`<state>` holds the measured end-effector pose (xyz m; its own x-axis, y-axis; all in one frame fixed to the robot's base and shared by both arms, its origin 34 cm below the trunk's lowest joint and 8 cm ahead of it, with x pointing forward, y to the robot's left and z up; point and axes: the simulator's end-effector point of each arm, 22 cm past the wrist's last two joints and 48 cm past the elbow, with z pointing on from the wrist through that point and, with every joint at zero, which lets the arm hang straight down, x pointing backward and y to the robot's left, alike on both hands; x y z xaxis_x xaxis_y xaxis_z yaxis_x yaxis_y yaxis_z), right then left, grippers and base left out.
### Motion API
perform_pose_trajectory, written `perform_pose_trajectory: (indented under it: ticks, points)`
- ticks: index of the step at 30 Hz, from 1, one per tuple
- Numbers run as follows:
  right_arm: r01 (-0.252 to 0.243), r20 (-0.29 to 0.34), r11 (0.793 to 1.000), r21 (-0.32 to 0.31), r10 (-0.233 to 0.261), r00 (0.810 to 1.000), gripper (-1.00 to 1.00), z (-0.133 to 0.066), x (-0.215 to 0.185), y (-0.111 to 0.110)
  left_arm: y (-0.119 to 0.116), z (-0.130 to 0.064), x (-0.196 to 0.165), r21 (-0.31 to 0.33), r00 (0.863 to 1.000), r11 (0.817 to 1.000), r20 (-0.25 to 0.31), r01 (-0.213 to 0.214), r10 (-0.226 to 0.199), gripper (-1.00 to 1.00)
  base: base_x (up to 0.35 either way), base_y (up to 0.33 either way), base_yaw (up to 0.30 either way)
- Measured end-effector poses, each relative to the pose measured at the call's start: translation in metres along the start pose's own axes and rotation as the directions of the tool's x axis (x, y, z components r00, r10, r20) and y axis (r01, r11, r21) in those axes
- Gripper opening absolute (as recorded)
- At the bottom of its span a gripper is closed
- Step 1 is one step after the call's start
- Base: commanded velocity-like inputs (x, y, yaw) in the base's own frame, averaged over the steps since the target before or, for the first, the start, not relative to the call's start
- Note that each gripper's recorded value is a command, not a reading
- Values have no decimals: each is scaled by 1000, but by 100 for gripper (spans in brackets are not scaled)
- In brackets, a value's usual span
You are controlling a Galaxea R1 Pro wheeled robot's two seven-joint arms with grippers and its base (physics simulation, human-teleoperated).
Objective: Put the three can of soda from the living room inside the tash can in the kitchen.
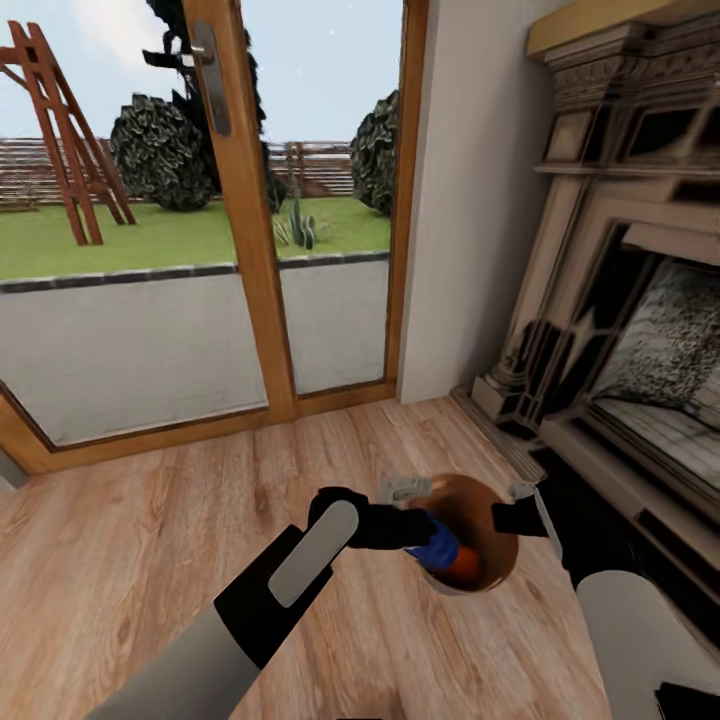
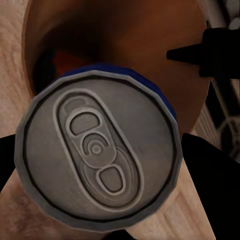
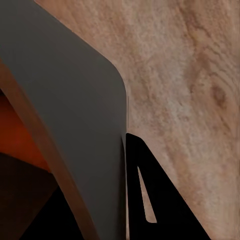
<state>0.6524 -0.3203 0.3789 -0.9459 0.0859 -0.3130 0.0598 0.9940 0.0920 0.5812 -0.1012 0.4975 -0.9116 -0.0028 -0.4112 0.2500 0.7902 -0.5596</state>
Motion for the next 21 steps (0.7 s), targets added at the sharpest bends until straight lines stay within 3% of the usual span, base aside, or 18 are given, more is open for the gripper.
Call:
perform_pose_trajectory:
  ticks: [5,12,14,19,20,21]
  points:
    - [16,-6,998,-57,-17,1000,-100,-1,8,35,-10,-7,-5,5,1000,1000,25,-18,18,-100,0,0,0]
    - [36,-1,999,-40,-36,999,-100,-4,9,36,-12,-9,-1,-10,999,999,26,-46,46,-100,0,0,0]
    - [31,-3,998,-50,-32,999,-100,-4,11,38,-5,-8,-4,-24,999,999,41,-34,35,-100,0,0,0]
    - [34,-3,998,-45,-34,999,-100,-4,11,36,29,8,7,-102,1000,995,16,-2,3,-100,0,0,0]
    - [35,-3,998,-43,-36,999,-100,-4,11,36,32,9,6,-110,1000,994,23,-5,8,100,0,0,0]
    - [35,-3,998,-43,-36,999,-100,-4,11,36,32,10,5,-107,1000,994,28,-8,11,100,0,0,0]
